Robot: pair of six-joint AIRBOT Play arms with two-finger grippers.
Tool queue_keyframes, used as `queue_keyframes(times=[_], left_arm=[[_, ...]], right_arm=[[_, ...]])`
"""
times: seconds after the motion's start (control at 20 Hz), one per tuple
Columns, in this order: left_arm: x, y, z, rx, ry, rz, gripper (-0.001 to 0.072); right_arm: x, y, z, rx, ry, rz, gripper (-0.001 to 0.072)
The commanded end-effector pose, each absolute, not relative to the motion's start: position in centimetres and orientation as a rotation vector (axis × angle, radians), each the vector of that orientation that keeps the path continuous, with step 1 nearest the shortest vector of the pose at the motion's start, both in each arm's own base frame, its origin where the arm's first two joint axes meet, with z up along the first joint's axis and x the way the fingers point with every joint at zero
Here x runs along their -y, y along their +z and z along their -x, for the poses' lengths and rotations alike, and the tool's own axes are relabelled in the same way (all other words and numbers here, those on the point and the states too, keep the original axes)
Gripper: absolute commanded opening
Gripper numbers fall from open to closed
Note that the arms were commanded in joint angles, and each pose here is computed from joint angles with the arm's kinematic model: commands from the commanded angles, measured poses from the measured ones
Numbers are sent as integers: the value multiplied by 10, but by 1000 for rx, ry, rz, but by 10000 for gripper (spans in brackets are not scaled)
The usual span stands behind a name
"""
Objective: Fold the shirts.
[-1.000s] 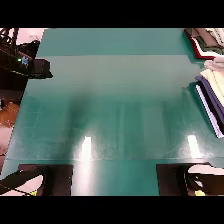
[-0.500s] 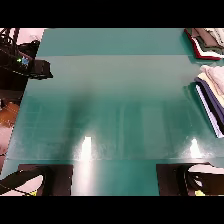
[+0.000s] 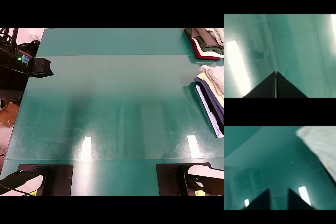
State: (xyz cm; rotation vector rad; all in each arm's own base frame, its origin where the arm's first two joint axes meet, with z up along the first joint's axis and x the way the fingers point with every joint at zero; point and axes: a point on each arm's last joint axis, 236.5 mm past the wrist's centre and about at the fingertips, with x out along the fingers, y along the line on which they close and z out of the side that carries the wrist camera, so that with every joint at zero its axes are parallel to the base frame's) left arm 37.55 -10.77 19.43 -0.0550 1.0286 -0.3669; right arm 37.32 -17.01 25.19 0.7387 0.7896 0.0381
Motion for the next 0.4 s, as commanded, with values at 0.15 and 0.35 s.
queue_keyframes(times=[0.15, 0.35], left_arm=[[109, 204, -390, -954, -359, 66, 26], [109, 206, -393, -938, -357, 69, 26]], right_arm=[[48, 273, -401, -834, 333, -623, 18], [5, 273, -404, -869, 430, -579, 18]])
